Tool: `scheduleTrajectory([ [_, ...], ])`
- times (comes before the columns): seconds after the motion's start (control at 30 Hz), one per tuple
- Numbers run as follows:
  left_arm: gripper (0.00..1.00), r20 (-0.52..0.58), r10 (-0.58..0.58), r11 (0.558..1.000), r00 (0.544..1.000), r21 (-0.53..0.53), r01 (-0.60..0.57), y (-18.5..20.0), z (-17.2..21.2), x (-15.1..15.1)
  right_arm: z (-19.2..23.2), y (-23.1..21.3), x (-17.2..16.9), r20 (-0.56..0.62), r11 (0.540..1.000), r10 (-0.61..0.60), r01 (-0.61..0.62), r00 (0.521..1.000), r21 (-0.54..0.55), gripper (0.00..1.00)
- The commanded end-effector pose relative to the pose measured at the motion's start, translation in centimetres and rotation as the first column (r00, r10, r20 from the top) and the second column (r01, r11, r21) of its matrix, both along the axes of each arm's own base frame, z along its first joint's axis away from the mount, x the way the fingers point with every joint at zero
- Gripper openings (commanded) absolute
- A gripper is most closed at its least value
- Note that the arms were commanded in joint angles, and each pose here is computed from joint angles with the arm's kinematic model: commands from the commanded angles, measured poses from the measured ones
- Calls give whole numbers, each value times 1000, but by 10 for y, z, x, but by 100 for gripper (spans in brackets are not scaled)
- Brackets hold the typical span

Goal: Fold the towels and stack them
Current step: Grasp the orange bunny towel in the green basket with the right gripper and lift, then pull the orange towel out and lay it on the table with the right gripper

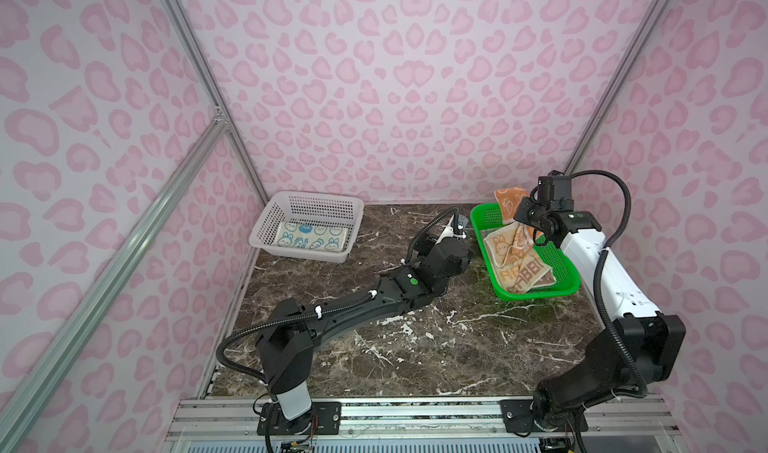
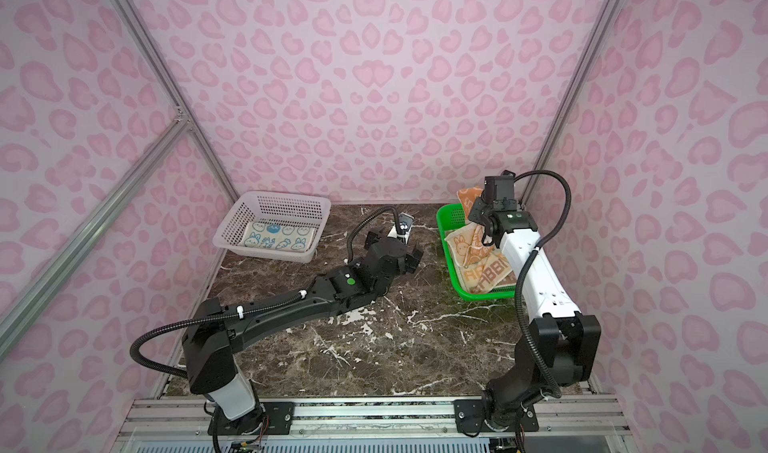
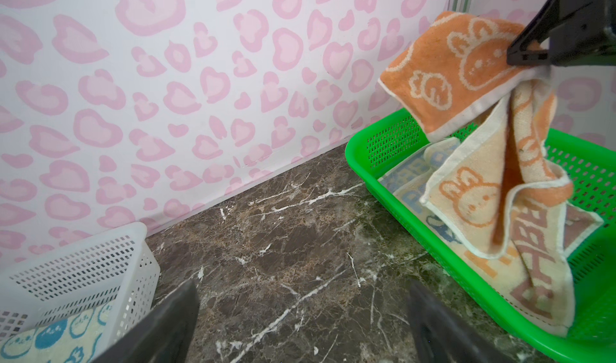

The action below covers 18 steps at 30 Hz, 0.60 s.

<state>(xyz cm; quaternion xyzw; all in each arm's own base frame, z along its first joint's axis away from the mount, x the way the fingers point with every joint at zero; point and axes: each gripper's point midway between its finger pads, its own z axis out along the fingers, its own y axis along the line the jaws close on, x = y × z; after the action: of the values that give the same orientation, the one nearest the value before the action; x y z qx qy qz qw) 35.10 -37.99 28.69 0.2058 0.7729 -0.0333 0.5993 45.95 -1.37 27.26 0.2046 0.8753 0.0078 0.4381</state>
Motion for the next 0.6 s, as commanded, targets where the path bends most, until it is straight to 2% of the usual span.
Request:
scheduleTrajectory([
  [0.0,98,-33,8,998,999,-69,-10,5,2,-5,-25,-3,-6,-105,1000,1,-1,995,-3,1],
  [0.13,98,-57,8,996,998,-85,-13,11,-3,-10,-35,14,-8,-112,996,66,-59,992,63,0],
  [0.2,98,-54,26,995,998,-97,-31,18,-2,-12,-29,26,-11,-104,995,94,-89,990,52,0],
  [0.4,98,-55,55,994,997,-96,-60,40,-4,-20,15,83,-32,-14,970,236,-235,972,64,0],
  [0.47,98,-54,77,992,996,-98,-82,53,-2,-25,35,112,-44,25,945,315,-316,949,79,0],
  [0.57,98,-52,128,984,990,-116,-133,80,4,-35,64,163,-67,108,885,447,-456,888,93,0],
])
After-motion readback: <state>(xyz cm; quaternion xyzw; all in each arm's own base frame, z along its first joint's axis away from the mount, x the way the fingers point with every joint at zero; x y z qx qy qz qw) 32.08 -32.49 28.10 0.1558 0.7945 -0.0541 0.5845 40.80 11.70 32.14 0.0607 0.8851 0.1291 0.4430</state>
